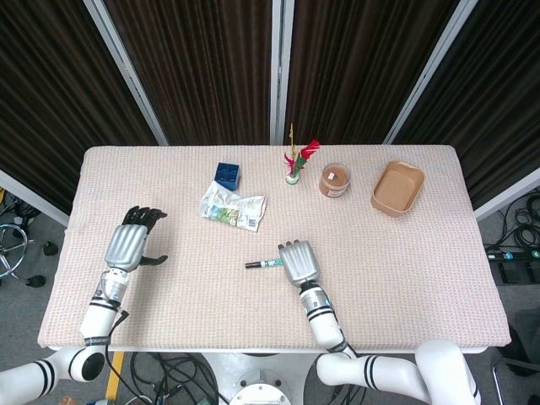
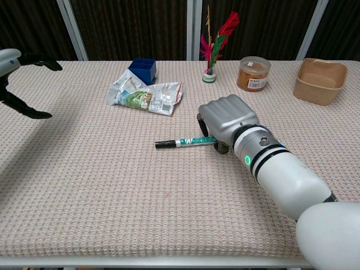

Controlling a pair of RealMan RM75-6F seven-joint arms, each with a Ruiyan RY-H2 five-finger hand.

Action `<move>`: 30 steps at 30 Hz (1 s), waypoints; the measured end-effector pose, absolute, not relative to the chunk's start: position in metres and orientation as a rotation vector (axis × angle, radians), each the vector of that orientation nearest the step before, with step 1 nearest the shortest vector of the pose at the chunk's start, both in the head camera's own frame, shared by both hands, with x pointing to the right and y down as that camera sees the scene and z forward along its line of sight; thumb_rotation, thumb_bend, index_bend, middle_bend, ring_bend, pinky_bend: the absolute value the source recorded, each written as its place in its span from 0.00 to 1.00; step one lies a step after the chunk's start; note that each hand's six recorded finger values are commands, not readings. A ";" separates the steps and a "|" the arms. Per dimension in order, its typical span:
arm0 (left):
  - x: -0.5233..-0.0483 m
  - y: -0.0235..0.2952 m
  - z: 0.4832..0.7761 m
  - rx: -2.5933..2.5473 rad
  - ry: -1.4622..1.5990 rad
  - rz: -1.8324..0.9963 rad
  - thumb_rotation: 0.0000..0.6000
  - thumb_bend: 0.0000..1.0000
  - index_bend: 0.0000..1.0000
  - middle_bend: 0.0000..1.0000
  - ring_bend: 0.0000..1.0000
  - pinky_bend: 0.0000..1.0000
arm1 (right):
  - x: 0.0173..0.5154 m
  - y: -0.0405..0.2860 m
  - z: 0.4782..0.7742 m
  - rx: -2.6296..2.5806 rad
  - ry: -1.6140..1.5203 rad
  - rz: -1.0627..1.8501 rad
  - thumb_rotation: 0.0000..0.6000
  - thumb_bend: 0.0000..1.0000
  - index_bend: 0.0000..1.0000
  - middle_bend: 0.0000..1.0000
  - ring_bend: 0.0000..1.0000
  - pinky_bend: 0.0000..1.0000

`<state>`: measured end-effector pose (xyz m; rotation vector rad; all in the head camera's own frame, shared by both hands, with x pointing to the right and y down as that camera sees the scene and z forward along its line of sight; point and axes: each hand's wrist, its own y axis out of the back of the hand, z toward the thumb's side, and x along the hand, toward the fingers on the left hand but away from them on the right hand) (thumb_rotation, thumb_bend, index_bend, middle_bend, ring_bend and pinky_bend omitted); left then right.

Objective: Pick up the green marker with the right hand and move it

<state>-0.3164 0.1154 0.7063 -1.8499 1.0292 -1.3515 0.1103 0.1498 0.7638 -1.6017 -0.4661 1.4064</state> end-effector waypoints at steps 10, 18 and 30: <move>-0.317 0.117 0.709 -1.867 1.033 -1.364 1.00 0.05 0.21 0.17 0.10 0.07 | 0.108 0.150 0.765 -1.598 -0.469 1.405 1.00 0.25 0.58 0.57 0.53 0.70; -0.317 0.117 0.711 -1.878 1.042 -1.362 1.00 0.05 0.21 0.17 0.10 0.07 | 0.109 0.142 0.758 -1.580 -0.523 1.395 1.00 0.27 0.65 0.63 0.55 0.71; -0.305 0.109 0.712 -1.890 1.031 -1.354 1.00 0.06 0.21 0.18 0.10 0.09 | 0.125 0.097 0.727 -1.432 -0.744 1.405 1.00 0.27 0.66 0.64 0.56 0.71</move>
